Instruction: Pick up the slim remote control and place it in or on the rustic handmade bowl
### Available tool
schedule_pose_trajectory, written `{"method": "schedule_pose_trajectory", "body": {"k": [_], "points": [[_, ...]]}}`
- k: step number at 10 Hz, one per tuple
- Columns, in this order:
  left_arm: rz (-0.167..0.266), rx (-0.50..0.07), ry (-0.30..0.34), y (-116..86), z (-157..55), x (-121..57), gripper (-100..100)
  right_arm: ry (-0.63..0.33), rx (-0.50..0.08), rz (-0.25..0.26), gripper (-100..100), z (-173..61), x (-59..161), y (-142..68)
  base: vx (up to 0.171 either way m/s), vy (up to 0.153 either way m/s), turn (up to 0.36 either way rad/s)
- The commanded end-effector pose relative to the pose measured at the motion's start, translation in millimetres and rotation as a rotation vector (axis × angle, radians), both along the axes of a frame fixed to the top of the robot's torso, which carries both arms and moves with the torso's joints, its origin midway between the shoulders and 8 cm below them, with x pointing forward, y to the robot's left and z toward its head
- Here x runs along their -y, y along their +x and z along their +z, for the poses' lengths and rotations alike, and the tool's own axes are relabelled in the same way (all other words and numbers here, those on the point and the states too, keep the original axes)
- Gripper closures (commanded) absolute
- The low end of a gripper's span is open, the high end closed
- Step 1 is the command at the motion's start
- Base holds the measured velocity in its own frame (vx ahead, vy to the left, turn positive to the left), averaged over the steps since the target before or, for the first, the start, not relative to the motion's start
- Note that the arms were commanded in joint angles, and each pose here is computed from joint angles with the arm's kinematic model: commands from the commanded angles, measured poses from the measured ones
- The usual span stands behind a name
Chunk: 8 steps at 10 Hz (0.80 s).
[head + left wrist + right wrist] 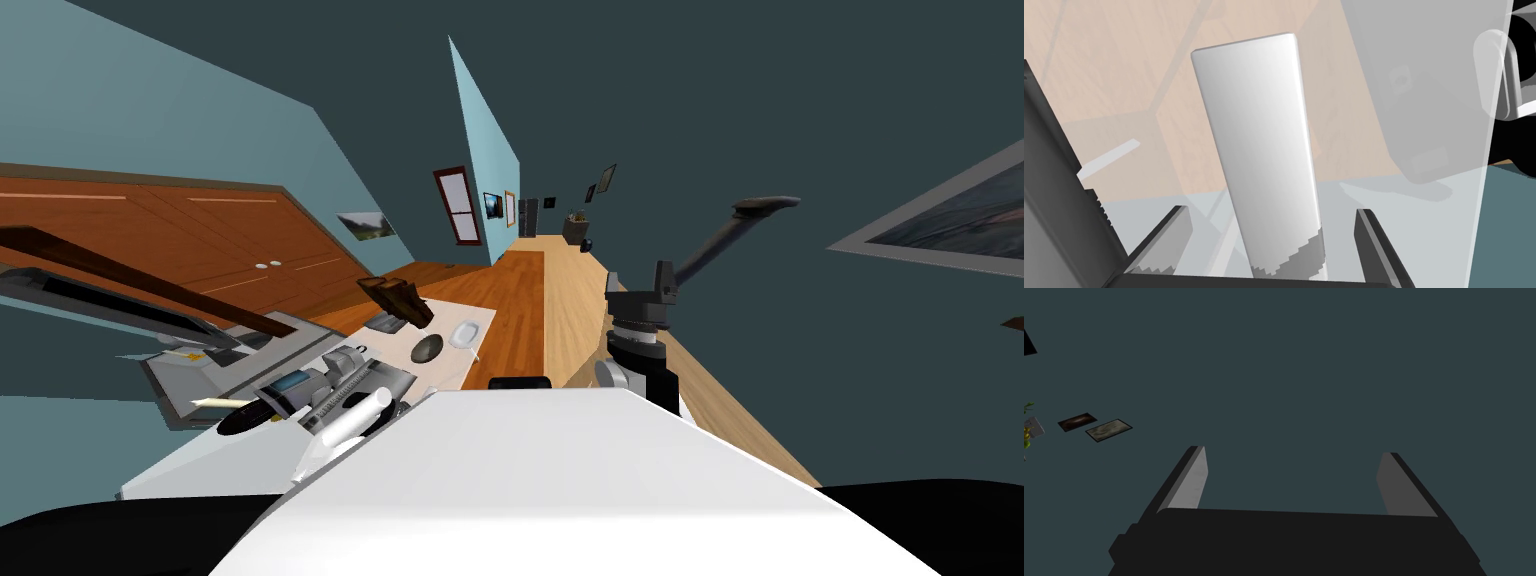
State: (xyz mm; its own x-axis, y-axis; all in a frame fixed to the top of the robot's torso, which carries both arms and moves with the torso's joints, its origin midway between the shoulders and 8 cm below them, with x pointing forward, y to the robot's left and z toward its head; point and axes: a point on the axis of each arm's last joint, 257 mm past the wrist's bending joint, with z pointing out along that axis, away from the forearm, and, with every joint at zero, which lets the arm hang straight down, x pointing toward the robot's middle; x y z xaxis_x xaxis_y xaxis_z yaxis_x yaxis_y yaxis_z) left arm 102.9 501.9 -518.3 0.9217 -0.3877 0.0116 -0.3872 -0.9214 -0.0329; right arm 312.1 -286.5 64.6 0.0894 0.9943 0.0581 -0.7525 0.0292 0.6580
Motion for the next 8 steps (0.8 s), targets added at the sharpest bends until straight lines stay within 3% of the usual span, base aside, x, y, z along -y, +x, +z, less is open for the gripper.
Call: {"method": "schedule_pose_trajectory", "body": {"k": [1,5,6,8], "points": [[-0.004,0.001,0.0,0.7,-10.0,4.6,-100,0.0,0.0,0.0,0,0.0,0.0,0.0,0.004,0.02,0.034],[-0.008,0.0,-0.001,0.3,-19.6,8.6,-100,0.0,0.0,0.0,0,0.0,0.0,0.0,0.01,0.02,0.015],[-0.009,0.002,0.0,0.5,-20.1,8.3,100,0.0,0.0,0.0,0,0.0,0.0,0.0,0.0,0.0,0.0],[-0.006,0.0,-0.003,-0.2,-20.5,9.6,100,0.0,0.0,0.0,0,0.0,0.0,0.0,0.0,0.0,0.0]]}}
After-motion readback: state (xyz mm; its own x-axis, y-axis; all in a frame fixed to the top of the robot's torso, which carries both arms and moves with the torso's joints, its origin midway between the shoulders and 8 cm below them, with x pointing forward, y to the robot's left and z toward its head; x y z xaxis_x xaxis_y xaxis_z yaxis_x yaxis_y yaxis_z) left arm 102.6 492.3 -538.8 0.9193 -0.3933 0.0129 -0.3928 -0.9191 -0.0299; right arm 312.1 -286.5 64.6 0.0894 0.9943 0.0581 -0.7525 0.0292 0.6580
